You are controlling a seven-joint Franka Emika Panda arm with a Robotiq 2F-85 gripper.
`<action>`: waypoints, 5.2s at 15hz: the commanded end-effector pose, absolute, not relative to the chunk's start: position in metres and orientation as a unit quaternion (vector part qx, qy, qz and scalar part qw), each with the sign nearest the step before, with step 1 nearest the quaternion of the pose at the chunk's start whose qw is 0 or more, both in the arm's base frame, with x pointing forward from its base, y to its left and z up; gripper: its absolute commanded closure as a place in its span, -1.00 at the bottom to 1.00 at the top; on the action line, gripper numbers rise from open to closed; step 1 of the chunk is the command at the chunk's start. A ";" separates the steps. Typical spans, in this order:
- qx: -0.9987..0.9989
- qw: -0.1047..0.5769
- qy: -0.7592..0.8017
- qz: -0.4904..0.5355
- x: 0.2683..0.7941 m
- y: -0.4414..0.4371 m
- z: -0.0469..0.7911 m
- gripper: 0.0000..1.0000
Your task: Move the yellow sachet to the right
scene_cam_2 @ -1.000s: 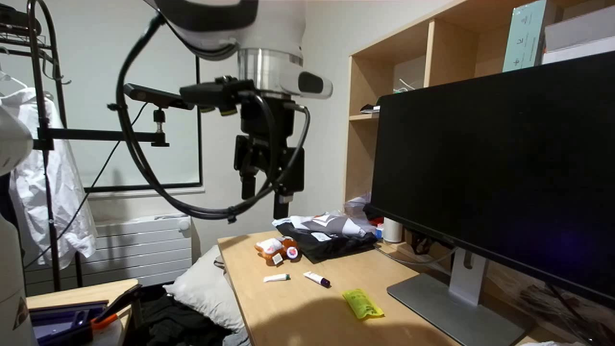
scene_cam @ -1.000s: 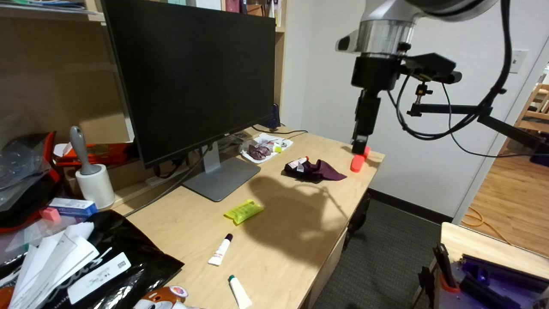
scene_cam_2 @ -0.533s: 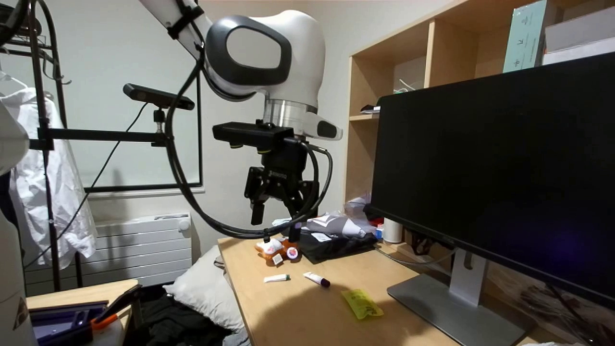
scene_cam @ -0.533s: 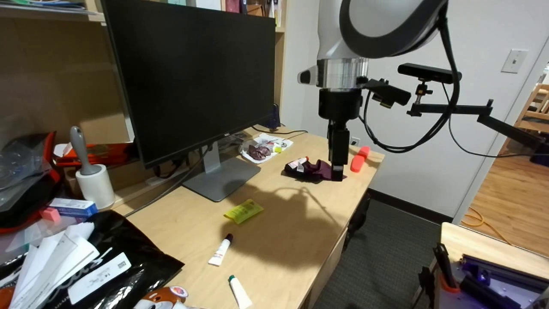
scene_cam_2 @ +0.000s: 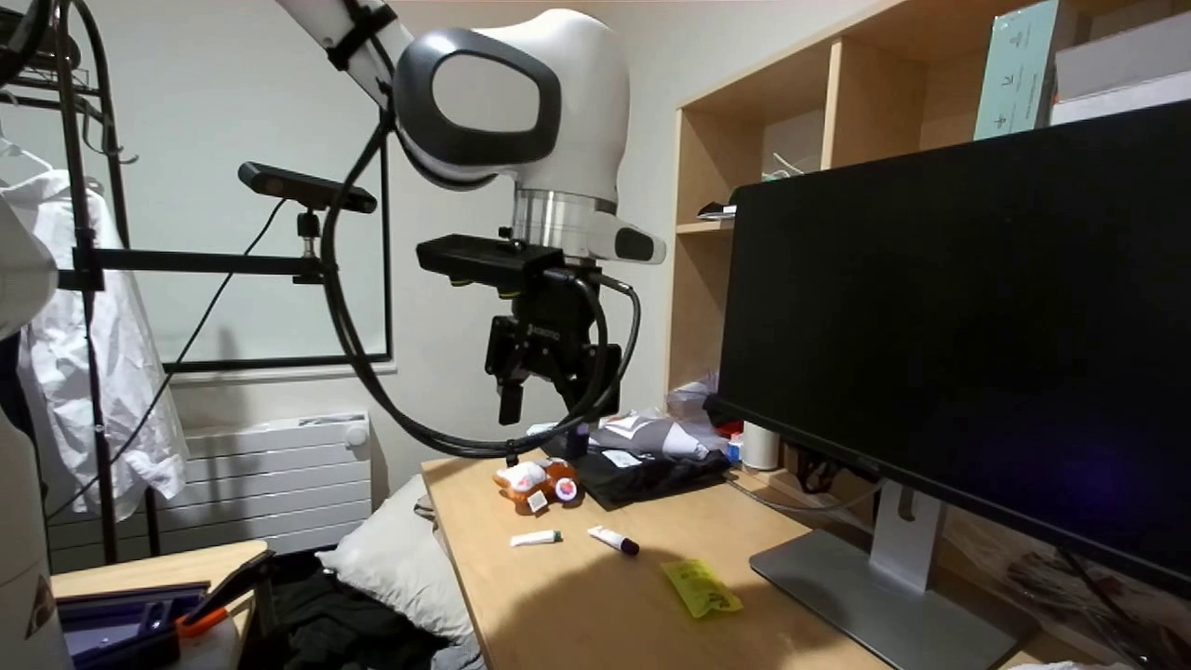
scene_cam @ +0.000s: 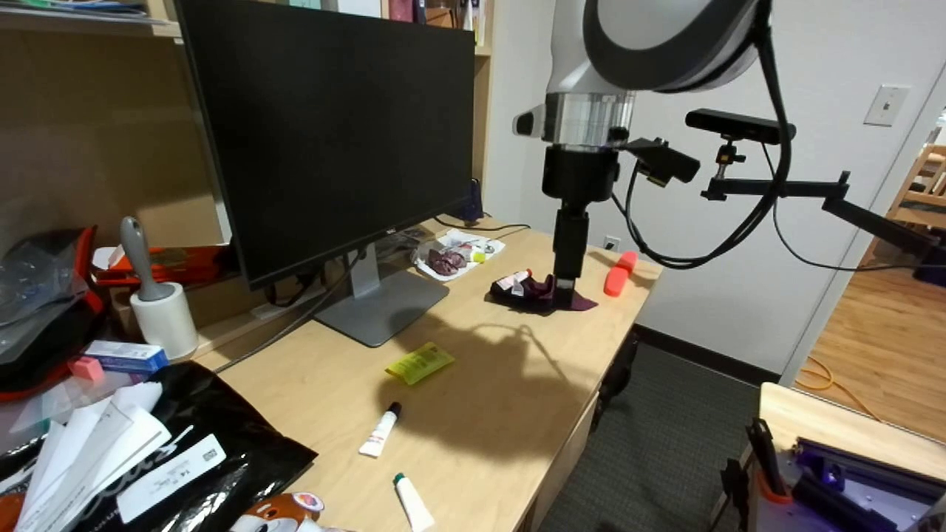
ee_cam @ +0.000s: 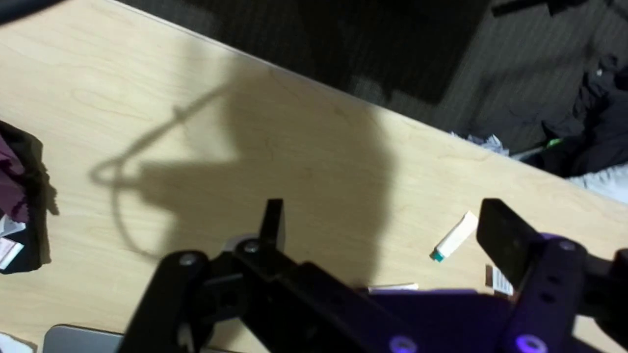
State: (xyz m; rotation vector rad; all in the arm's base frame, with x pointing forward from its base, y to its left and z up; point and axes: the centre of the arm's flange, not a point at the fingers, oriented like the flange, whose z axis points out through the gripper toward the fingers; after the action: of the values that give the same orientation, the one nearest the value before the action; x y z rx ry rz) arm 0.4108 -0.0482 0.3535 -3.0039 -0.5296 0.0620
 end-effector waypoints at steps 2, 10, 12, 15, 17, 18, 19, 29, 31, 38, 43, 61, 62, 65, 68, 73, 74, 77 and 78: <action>-0.992 0.092 -0.071 -0.053 0.451 -0.026 0.328 -1.00; -0.990 0.093 0.011 -0.101 0.491 0.003 0.309 -1.00; -0.990 0.093 0.015 -0.104 0.490 -0.001 0.311 -1.00; -0.990 0.094 0.017 -0.108 0.489 -0.004 0.315 -1.00; -0.979 0.097 0.071 -0.166 0.487 0.006 0.318 -1.00; -0.975 0.094 0.096 -0.175 0.489 0.006 0.320 -1.00; -0.970 0.095 0.120 -0.188 0.492 0.005 0.321 -1.00; -0.905 0.007 0.341 -0.255 0.501 -0.044 0.276 -1.00; -0.912 0.024 0.326 -0.250 0.495 -0.081 0.265 -1.00; -0.908 -0.008 0.359 -0.215 0.496 -0.097 0.246 -1.00; -0.923 0.022 0.381 -0.046 0.476 -0.096 0.207 -1.00; -0.846 0.201 0.494 0.021 0.471 -0.060 0.193 -1.00; -0.839 0.211 0.501 -0.005 0.474 -0.054 0.196 -1.00; -0.820 0.216 0.523 -0.090 0.479 -0.032 0.193 -1.00; -0.803 0.193 0.541 -0.160 0.483 -0.014 0.196 -1.00; -0.782 0.128 0.588 -0.165 0.493 -0.001 0.188 -1.00; -0.775 0.118 0.599 -0.163 0.493 -0.001 0.182 -1.00; -0.744 0.123 0.636 -0.164 0.498 -0.010 0.161 -1.00; -0.735 0.137 0.645 -0.158 0.502 -0.009 0.161 -1.00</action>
State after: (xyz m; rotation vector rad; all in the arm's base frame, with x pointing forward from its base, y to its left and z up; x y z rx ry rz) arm 0.4823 -0.0098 0.1672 -2.2434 1.7856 -0.4578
